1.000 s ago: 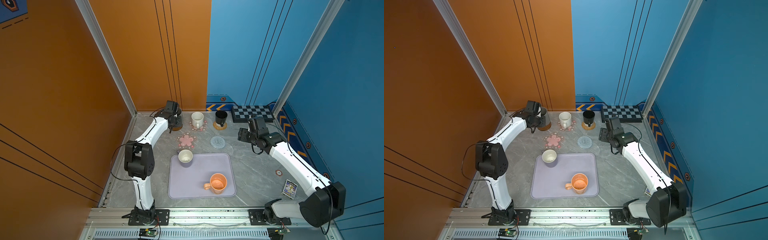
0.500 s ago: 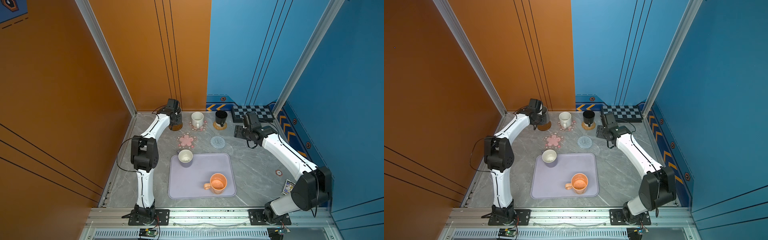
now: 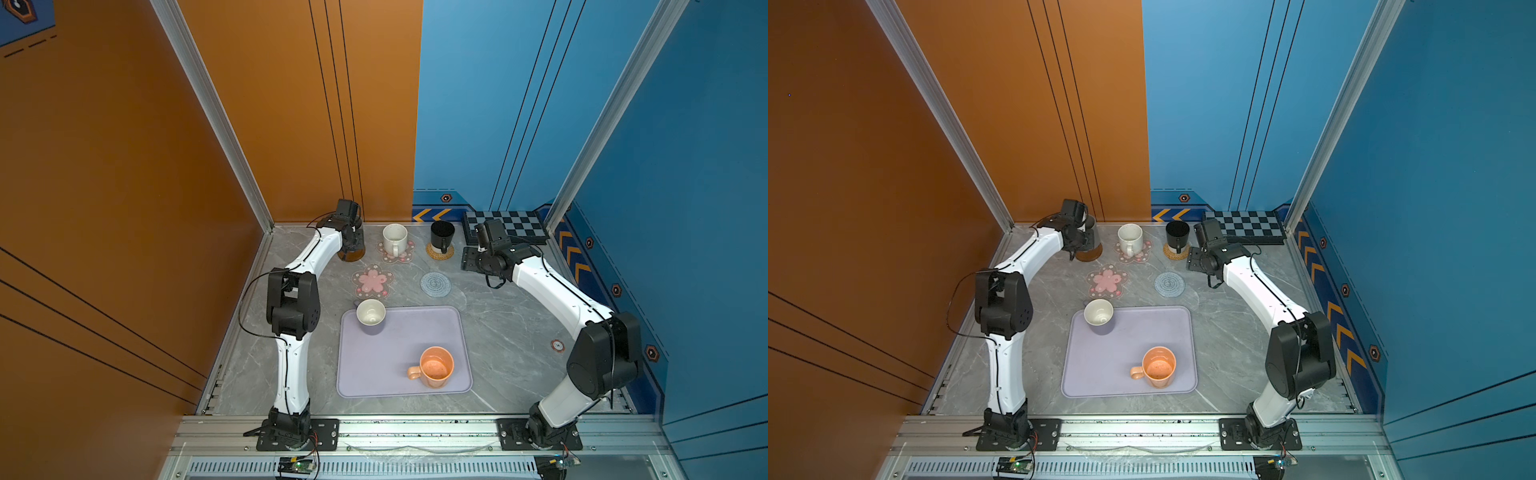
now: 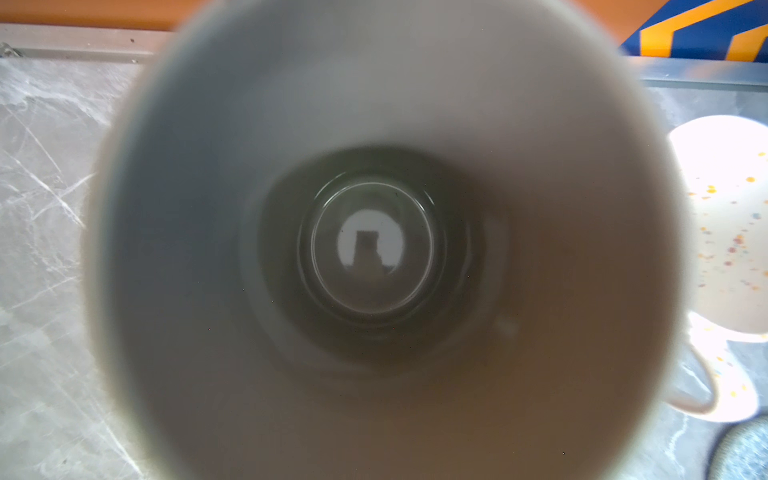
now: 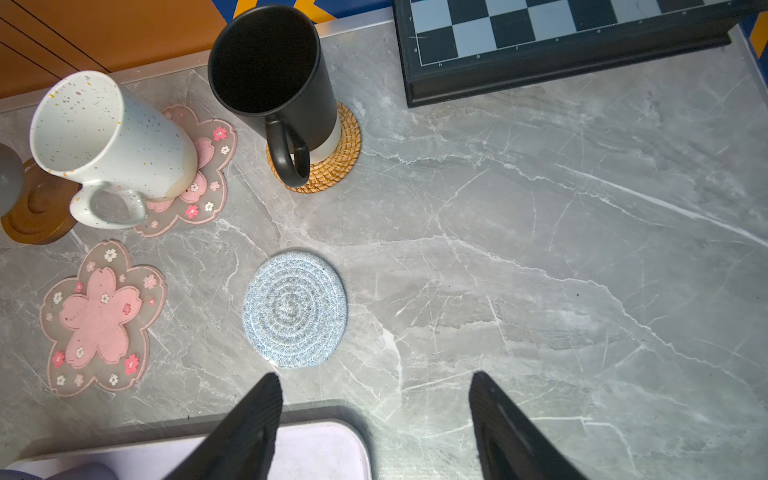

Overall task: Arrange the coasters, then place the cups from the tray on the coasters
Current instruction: 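Lower the grey mug onto the wooden coaster while the right gripper hovers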

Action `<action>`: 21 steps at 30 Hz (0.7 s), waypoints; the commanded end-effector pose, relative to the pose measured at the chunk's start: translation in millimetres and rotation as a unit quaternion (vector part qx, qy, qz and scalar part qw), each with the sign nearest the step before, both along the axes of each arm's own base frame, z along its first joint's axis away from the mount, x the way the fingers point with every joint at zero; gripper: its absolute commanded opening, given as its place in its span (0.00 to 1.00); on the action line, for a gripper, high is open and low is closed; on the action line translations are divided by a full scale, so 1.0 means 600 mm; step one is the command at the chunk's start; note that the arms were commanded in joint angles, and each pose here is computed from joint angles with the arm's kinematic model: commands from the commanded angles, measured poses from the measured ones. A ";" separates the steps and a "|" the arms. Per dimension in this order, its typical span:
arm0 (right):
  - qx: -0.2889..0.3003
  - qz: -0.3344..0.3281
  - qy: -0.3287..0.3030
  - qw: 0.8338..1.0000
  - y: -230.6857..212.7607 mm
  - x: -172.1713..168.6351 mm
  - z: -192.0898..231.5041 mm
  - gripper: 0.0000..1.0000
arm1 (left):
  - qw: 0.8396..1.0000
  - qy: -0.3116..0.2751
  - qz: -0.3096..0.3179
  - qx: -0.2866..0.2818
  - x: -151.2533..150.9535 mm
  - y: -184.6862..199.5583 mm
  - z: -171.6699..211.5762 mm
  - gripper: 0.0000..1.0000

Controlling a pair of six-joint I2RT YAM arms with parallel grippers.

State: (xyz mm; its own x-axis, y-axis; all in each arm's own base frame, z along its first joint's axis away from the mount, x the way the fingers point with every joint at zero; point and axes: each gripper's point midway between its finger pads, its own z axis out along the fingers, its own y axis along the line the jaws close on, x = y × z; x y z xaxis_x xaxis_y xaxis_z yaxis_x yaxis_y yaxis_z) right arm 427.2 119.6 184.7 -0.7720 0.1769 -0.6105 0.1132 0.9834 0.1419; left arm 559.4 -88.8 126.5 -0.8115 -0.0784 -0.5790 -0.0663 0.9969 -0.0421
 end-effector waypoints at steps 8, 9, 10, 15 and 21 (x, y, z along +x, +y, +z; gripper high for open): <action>0.001 0.007 0.011 1.000 0.008 0.005 -0.004 0.74 | 0.998 -0.050 0.026 -0.005 0.038 0.017 0.044 0.00; 0.001 0.008 0.012 1.000 0.009 0.005 -0.005 0.74 | 0.998 -0.050 0.026 -0.003 0.038 0.018 0.045 0.00; 0.001 0.007 0.013 1.000 0.008 0.005 -0.006 0.74 | 0.998 -0.048 0.027 0.000 0.038 0.020 0.043 0.00; 0.000 0.009 0.017 1.000 0.009 0.006 -0.012 0.73 | 0.999 -0.040 0.024 0.006 0.039 0.018 0.034 0.00; -0.003 0.010 0.020 1.000 0.008 0.006 -0.017 0.74 | 0.999 -0.036 0.026 0.009 0.038 0.018 0.027 0.00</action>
State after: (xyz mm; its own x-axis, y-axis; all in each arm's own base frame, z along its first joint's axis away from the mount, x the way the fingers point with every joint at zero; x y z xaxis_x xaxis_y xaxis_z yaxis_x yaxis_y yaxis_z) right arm 430.4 122.3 175.0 -0.7864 0.1717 -0.5934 0.1113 0.9842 0.1374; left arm 566.8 -82.0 114.3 -0.8211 -0.0987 -0.5621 -0.0972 0.9947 -0.0326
